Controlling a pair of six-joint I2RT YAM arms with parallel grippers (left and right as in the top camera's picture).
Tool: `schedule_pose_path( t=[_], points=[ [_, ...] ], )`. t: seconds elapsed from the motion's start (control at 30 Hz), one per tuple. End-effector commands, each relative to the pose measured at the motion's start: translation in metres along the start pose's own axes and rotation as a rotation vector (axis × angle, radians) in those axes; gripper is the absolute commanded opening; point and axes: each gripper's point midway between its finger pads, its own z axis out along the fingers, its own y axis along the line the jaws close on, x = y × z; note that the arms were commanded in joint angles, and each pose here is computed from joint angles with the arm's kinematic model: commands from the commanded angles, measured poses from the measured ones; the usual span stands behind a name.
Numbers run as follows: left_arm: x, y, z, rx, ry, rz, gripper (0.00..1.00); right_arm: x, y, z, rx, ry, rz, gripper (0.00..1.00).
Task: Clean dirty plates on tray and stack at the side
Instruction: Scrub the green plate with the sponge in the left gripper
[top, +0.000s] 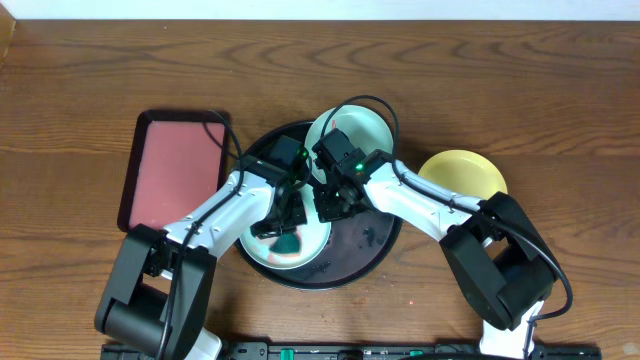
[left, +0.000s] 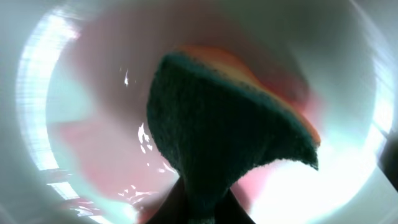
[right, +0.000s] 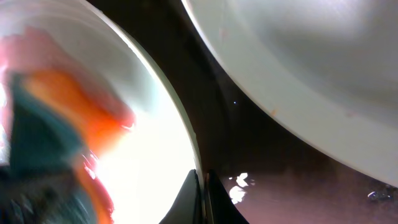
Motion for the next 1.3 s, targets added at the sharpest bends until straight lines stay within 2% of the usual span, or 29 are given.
schedule_pose_path(
  t=[0.0, 0.17, 0.23, 0.3, 0.4, 0.47, 0.63, 0.8, 1.03, 1.1, 1.27],
  points=[
    [-0.027, 0.060, 0.003, -0.290, -0.184, -0.203, 0.08, -0.004, 0.001, -0.002, 0.007, -0.008, -0.001, 0.01],
    [-0.021, 0.063, 0.003, -0.305, -0.161, -0.194, 0.07, -0.004, 0.001, -0.002, 0.007, -0.008, -0.002, 0.01],
    [-0.013, 0.056, 0.006, -0.270, -0.104, -0.128, 0.07, -0.004, 0.001, -0.002, 0.007, -0.008, -0.002, 0.01],
    [-0.001, 0.034, 0.011, -0.149, -0.003, 0.010, 0.07, -0.004, 0.001, -0.002, 0.007, -0.008, -0.002, 0.01],
    [0.024, -0.016, 0.010, 0.149, 0.138, 0.254, 0.07, -0.004, 0.001, -0.002, 0.007, -0.008, -0.001, 0.01],
    [0.034, -0.041, 0.003, 0.310, 0.179, 0.358, 0.07, -0.004, 0.001, -0.002, 0.007, -0.008, -0.001, 0.01],
    [0.020, -0.054, 0.001, 0.360, 0.109, 0.389, 0.07, -0.004, 0.001, -0.002, 0.007, -0.008, -0.002, 0.01],
    [-0.005, -0.031, 0.009, 0.221, 0.025, 0.263, 0.07, -0.004, 0.001, -0.002, 0.007, -0.008, -0.001, 0.01],
    [-0.037, 0.053, 0.006, -0.229, -0.164, -0.080, 0.07, -0.004, 0.001, -0.002, 0.007, -0.008, -0.001, 0.01],
    [-0.036, 0.062, 0.004, -0.270, -0.174, -0.115, 0.08, -0.005, 0.001, -0.002, 0.006, -0.011, -0.002, 0.01],
    [-0.027, 0.059, 0.006, -0.258, -0.133, -0.103, 0.07, -0.005, 0.001, -0.002, 0.004, -0.014, -0.003, 0.01]
  ],
)
